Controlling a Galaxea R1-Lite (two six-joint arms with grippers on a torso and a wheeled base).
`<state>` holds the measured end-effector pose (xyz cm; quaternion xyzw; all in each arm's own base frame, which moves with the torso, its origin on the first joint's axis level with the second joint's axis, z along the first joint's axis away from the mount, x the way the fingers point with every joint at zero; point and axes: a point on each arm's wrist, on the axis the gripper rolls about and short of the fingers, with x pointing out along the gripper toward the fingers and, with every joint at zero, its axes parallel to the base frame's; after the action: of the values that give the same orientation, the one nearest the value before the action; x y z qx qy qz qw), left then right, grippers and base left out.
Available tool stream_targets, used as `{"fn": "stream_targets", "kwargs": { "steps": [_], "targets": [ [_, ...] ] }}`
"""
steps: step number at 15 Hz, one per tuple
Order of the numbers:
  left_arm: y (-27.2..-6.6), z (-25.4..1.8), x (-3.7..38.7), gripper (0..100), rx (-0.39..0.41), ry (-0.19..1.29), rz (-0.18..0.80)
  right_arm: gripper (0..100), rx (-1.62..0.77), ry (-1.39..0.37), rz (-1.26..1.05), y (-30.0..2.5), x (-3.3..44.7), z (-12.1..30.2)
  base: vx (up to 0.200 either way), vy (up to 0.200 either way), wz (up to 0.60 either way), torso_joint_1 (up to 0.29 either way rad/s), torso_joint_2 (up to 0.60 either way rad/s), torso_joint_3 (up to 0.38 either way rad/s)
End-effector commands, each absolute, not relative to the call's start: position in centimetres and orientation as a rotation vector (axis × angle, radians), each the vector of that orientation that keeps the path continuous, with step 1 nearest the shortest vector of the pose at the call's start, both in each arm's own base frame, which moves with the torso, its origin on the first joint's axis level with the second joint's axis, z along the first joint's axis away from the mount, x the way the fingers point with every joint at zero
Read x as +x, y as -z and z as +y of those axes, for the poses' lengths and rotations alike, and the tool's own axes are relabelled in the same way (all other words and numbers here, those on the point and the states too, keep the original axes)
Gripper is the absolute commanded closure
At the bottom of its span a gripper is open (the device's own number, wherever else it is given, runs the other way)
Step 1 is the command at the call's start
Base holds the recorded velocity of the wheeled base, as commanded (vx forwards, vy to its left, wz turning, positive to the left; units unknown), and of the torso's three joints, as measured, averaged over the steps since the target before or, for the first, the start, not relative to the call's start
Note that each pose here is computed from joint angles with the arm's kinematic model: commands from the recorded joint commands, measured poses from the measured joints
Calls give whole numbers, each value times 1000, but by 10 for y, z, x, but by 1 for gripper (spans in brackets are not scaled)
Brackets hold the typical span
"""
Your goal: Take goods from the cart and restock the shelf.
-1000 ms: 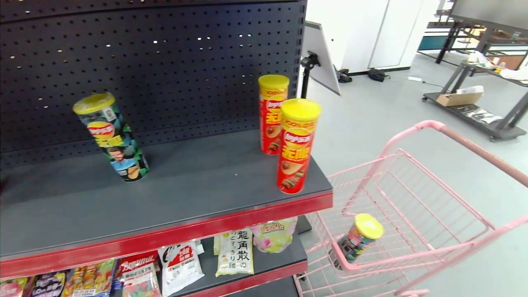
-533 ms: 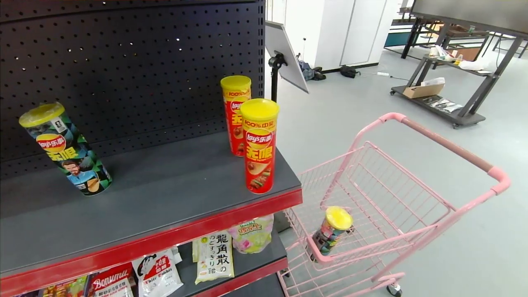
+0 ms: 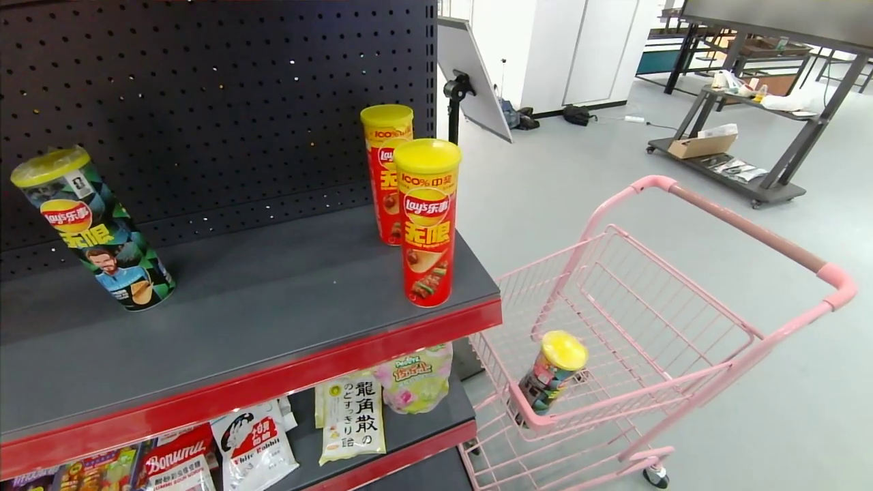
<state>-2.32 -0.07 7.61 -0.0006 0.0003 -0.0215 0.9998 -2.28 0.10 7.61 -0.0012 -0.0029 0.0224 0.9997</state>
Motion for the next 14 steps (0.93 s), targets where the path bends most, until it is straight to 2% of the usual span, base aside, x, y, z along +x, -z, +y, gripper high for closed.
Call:
{"fn": "stream_targets", "kwargs": {
  "steps": [1,8,14],
  "targets": [
    [-76,-1,-23,0,-2,44,2,0,-3,-46,-6,-76,-23,1,0,0,0,-149,388,212],
    [-76,-1,-23,0,-2,43,2,0,-3,-44,-6,-76,-23,1,0,0,0,-143,388,240],
    [-76,-1,-23,0,-2,41,2,0,-3,-46,-5,-76,-23,1,0,0,0,-161,500,329]
  ]
}}
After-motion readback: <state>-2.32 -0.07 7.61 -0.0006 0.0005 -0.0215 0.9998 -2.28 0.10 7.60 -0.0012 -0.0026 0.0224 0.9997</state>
